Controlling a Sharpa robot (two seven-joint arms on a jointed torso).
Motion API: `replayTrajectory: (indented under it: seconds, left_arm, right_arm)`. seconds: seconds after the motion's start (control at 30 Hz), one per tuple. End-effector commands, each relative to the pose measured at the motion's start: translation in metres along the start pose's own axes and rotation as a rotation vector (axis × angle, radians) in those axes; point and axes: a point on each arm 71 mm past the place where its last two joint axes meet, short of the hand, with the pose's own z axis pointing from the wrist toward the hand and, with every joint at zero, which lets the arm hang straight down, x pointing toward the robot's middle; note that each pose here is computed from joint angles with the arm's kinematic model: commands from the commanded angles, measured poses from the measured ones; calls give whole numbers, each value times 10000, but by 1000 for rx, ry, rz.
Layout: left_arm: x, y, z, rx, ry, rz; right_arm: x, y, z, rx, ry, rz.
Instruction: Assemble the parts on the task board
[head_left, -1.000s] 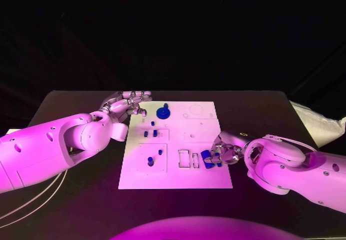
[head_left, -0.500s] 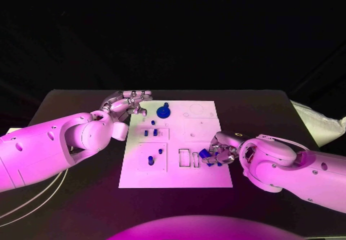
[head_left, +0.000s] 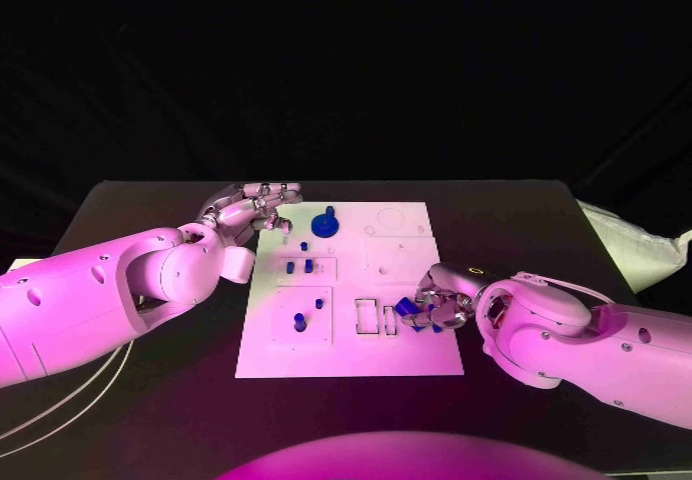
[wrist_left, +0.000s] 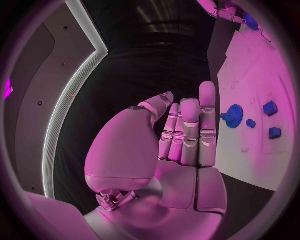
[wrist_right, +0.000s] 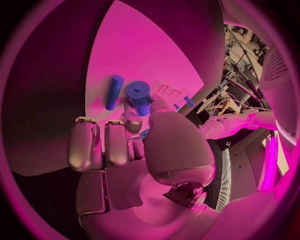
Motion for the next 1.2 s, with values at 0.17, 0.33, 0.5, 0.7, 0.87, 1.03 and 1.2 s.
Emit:
replayTrajectory:
  seconds: [0.17, 0.33, 0.5, 0.7, 0.87, 1.03, 1.2]
  left_arm:
    - [24, 0, 2, 6, 17, -2]
    - [32, 5, 4, 4, 21, -3]
    - [37, 7, 3, 3, 24, -4]
    - [43, 8, 3, 2, 27, -5]
    - [51, 10, 3, 0, 29, -6]
    - [59, 12, 3, -1, 33, -7]
    - [64, 13, 4, -2, 35, -8]
  right_arm:
    - [-88, 62, -67, -39, -105, 160]
    - [-28, 124, -53, -38, -33, 157]
    - [28, 193, -13, -43, 16, 152]
    - [95, 323, 22, -63, 62, 149]
    - [117, 382, 38, -68, 71, 147]
    - [110, 410, 55, -72, 50, 149]
    - [107, 428, 85, -71, 35, 145]
